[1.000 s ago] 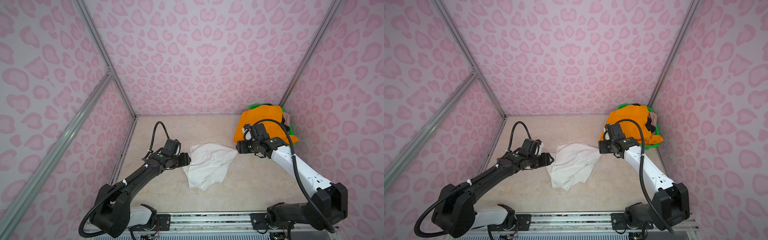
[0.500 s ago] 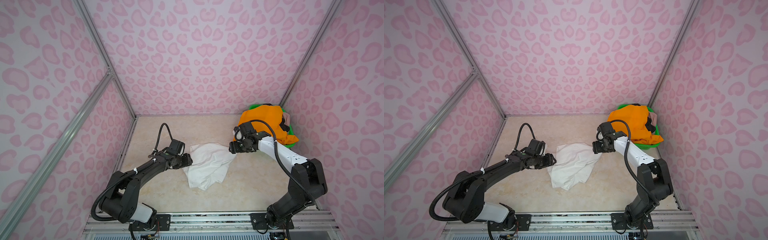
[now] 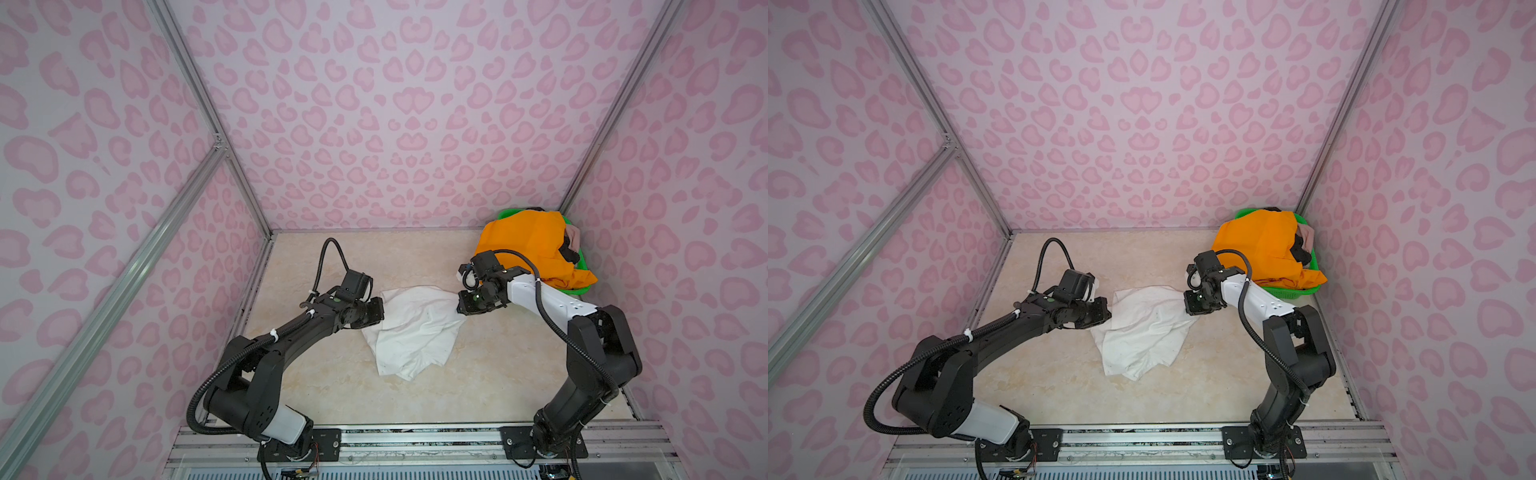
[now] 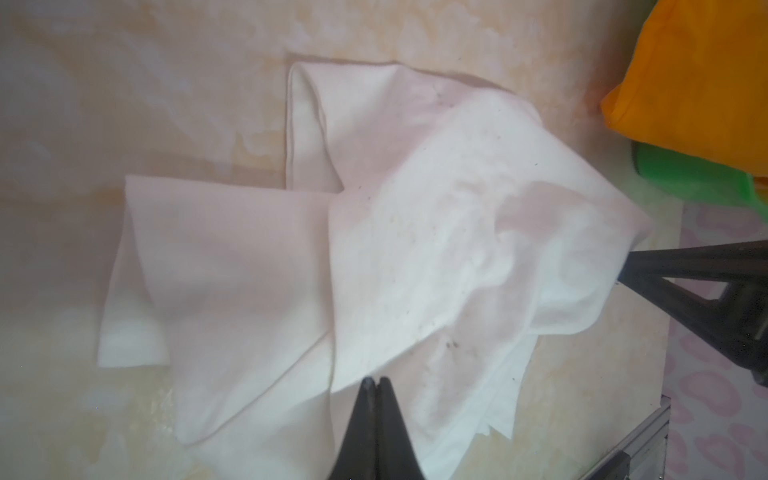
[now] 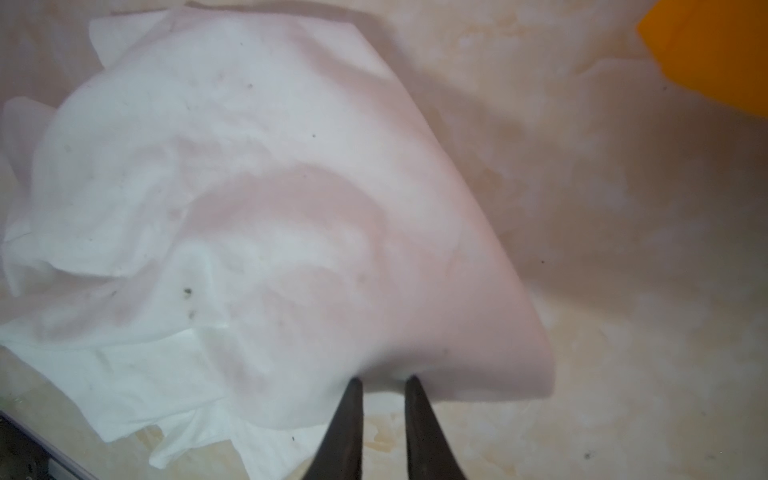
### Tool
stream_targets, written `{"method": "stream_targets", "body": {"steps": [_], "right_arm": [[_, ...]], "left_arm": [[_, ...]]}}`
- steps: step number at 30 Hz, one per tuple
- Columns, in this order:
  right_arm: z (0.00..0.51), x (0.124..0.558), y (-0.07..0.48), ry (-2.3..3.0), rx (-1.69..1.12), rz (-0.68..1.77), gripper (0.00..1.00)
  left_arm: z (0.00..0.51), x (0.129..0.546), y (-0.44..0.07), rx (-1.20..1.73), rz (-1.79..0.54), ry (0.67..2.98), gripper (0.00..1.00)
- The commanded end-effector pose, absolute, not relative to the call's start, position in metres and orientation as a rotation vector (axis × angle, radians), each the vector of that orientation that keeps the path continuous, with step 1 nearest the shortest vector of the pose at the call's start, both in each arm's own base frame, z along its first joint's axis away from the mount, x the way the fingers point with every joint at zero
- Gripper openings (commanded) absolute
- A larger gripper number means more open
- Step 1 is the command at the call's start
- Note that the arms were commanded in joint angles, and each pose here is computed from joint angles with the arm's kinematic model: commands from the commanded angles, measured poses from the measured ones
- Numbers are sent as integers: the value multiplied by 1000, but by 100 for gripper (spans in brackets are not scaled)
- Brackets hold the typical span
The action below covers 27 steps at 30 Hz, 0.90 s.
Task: Fold and stack the mixed laundry pile
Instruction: 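Move the left gripper to the shirt's near edge while the right reaches its far edge, then grasp the shirt edges with both grippers and lift it off the table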
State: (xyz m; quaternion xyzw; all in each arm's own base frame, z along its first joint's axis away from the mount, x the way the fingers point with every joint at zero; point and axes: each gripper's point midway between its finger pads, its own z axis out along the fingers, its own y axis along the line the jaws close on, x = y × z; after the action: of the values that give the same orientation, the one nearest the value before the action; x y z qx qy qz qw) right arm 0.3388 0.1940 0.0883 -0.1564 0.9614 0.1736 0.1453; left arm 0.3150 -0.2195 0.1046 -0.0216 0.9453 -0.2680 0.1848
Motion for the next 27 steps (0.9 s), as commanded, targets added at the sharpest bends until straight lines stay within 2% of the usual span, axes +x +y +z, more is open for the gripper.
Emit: {"method": "stream_targets", "body": {"steps": [1,2,4,6,8,11,14,19,22,24,27], "right_arm": [[95,336,197,2761,-493,522,15],[96,336,197,2758,-497,519,15],[96,333,194,2762,-497,505,13],[94,331,191,2768,-493,498,13],[90,327,189,2779,-486,490,15],[86,323,184,2792,-467,468,34],[83,321,179,2797,-455,437,51],[69,321,178,2812,-439,424,62],[53,325,183,2827,-423,453,62],[44,330,187,2826,-413,467,60],[43,339,193,2808,-426,487,42]], "left_arm": [[114,317,-221,-39,-751,2671,5],[114,317,-221,-32,-743,2681,13],[104,315,-218,-31,-706,2712,37],[92,313,-215,-30,-679,2742,55],[81,311,-215,-24,-670,2772,62],[67,310,-220,-11,-696,2796,64],[61,312,-236,7,-815,2779,60],[64,321,-255,11,-950,2737,37],[66,327,-258,14,-957,2729,21],[73,332,-259,19,-950,2714,14],[92,339,-256,43,-903,2684,8]]}}
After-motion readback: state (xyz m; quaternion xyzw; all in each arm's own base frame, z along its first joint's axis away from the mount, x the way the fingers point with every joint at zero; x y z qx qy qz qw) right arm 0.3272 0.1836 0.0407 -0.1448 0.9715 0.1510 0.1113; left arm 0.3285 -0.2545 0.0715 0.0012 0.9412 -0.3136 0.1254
